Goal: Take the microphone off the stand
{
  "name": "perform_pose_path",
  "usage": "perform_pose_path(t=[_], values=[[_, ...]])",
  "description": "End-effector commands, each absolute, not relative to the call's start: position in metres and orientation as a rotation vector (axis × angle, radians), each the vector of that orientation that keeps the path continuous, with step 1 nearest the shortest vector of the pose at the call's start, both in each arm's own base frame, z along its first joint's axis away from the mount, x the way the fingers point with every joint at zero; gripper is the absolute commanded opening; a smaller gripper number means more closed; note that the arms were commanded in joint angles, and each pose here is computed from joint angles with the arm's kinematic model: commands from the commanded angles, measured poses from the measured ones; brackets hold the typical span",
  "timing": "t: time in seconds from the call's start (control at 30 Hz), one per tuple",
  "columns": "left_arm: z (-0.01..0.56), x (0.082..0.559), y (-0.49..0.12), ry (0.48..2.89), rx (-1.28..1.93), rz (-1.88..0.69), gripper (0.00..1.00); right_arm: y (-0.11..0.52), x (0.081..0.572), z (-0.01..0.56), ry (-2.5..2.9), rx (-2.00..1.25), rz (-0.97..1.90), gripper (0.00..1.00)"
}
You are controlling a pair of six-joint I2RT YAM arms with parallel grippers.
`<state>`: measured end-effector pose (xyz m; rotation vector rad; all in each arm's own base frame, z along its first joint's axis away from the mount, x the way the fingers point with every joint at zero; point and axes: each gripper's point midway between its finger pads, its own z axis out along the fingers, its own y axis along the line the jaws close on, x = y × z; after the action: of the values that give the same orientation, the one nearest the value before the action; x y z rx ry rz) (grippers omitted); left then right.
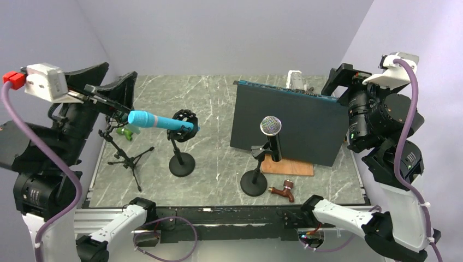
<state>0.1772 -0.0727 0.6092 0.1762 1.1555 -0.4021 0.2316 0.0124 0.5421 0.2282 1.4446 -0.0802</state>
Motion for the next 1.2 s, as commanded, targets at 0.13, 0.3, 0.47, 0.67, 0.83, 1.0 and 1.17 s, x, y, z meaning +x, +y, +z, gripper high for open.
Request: perform_pose_path(t=[0.13,0.3,0.47,0.67,0.83,1.0,1.17], values=[[0.584,0.192,-0.100,1.281,0.249,-0.516,0.76,0.026,0.231,0.539,1.427,0.145,-0.013,1.00],[0.581,0.189,-0.129,1.334,0.323,-0.687,0.74,0.036,0.233,0.529,1.425,0.106,0.028,1.00],[0.562,0.182,-0.162,1.404,0.387,-0.921,0.73,0.040,0.236,0.524,1.454,0.091,0.021,1.00],[0.539,0.156,-0.178,1.503,0.404,-1.128,0.68,0.040,0.234,0.521,1.445,0.090,0.037,1.00],[0.512,0.128,-0.177,1.560,0.405,-1.204,0.68,0.043,0.234,0.519,1.443,0.084,0.055,1.00],[0.473,0.113,-0.171,1.651,0.373,-1.204,0.67,0.047,0.234,0.518,1.445,0.072,0.079,1.00],[0.418,0.130,-0.145,1.838,0.158,-1.014,0.63,0.047,0.233,0.516,1.442,0.069,0.084,1.00]])
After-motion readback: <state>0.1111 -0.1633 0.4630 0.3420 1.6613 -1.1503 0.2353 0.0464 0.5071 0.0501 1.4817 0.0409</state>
